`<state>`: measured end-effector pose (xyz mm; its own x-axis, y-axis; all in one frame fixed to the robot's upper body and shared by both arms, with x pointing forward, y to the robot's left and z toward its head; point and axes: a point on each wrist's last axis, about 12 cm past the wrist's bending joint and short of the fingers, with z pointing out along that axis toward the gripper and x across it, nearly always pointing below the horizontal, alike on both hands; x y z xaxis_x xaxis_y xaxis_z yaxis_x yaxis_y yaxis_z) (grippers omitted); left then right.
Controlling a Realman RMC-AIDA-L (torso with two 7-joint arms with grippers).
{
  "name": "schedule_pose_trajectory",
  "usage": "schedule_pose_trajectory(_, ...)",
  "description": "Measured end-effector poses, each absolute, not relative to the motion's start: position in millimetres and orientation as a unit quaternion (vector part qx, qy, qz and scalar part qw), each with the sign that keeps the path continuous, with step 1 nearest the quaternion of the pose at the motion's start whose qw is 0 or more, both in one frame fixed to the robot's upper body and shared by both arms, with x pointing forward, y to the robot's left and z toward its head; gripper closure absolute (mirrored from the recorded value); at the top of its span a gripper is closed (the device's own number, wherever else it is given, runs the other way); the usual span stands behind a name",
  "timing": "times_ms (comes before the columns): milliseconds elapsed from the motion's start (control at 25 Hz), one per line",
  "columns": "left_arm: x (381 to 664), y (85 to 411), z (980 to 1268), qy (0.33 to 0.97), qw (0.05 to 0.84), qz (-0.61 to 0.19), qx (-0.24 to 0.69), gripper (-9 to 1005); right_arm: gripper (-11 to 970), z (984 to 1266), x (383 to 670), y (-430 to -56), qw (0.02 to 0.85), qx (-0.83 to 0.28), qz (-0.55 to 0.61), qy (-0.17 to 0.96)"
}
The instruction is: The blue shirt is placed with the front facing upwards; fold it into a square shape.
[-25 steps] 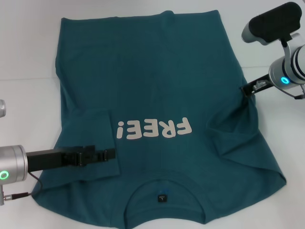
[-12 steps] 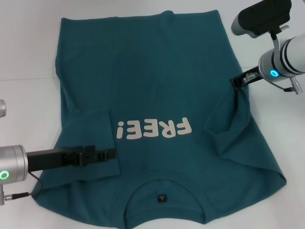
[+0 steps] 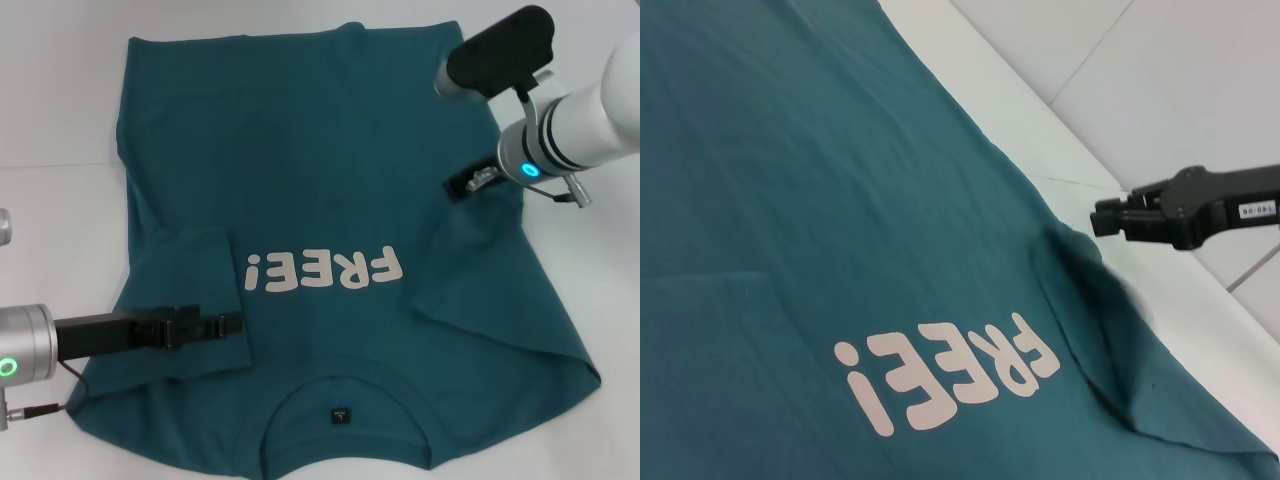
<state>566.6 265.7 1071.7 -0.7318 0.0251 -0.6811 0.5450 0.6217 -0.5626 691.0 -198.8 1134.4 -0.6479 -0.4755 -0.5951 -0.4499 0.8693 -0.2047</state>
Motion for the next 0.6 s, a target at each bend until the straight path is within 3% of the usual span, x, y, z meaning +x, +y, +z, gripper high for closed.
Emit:
schedule_pose_trajectory(200,566,266,1071,0.84,0.324,-0.4,0.169,53,793,1143,695,-198,0.346,-0.25,-0.018,0.904)
schedule_pose_trajectory(280,566,267,1071,0.84,0.325,-0.4,0.168,53,568,1147,696,-201,0.351,-0.241,-0.017,0.905)
schedule_pose_trajectory(520,563,275,1073,0.84,0.329,-0.398,0.164,53,318,1164,682,-234,0.351,-0.159,0.06,0.921)
schedule_pose_trajectory(600,562,283,1077,0.84,0.335,-0.397,0.156,52,310,1170,668,-248,0.343,-0.132,0.119,0.922)
